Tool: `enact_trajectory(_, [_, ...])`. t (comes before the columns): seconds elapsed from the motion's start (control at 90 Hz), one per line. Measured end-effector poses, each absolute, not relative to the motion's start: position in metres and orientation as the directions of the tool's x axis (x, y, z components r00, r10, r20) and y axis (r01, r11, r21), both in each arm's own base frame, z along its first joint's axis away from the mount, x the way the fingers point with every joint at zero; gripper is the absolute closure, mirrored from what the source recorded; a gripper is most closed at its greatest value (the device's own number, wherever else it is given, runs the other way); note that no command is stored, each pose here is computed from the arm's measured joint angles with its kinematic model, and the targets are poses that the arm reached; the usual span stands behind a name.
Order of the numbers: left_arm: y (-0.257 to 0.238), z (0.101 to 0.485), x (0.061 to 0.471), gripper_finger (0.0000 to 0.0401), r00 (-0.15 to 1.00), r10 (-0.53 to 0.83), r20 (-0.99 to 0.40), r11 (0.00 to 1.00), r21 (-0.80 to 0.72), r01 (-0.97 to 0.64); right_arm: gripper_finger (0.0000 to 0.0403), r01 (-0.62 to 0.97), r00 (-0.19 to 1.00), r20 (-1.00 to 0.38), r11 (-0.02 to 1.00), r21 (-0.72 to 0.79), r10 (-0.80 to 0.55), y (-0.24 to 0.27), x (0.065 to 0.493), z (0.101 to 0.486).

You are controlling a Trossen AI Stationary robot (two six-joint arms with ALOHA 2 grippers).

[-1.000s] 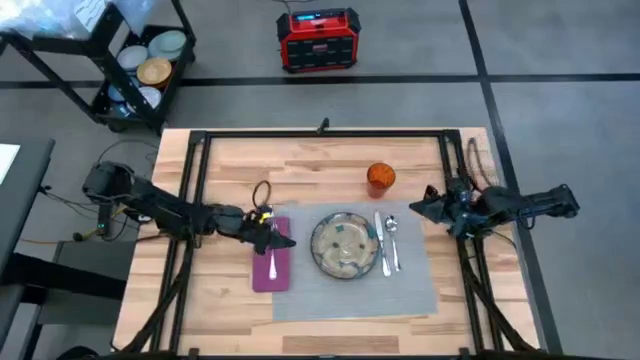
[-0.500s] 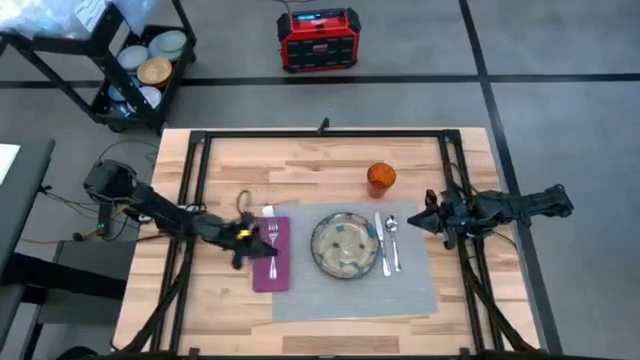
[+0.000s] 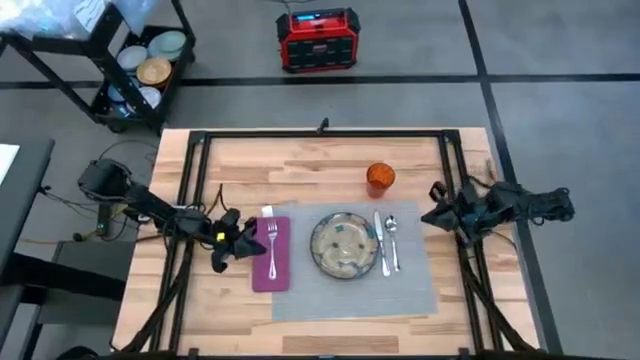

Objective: Set table place
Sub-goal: Return to Home Position

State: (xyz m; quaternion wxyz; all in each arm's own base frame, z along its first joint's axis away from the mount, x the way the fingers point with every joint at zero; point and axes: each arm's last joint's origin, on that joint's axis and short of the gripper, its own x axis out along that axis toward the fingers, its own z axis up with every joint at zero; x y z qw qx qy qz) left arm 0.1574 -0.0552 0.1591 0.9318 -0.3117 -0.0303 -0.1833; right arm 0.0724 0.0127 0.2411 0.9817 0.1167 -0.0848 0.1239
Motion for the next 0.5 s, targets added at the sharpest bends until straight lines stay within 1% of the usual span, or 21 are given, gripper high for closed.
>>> enact_trajectory(0.067, [-0.056, 0.158, 0.157, 0.0401, 0.931, -0.330, 0.157, 0.739, -0.571, 0.358, 0.0403, -0.268, 0.956, 0.173, 0.945, 0.187, 0.237, 0.012, 0.067, 0.249])
enact_trajectory(0.156, [-0.056, 0.156, 0.158, 0.0401, 0.934, -0.330, 0.138, 0.742, -0.574, 0.347, 0.0403, -0.303, 0.950, 0.138, 0.933, 0.196, 0.279, 0.012, 0.063, 0.253])
enact_trajectory(0.244, [-0.056, 0.155, 0.158, 0.0401, 0.935, -0.330, 0.130, 0.743, -0.575, 0.342, 0.0403, -0.356, 0.933, 0.122, 0.914, 0.194, 0.338, 0.013, 0.063, 0.251])
enact_trajectory(0.5, [-0.056, 0.156, 0.157, 0.0401, 0.933, -0.334, 0.137, 0.734, -0.583, 0.349, 0.0403, -0.394, 0.919, 0.072, 0.892, 0.222, 0.388, 0.016, 0.071, 0.233])
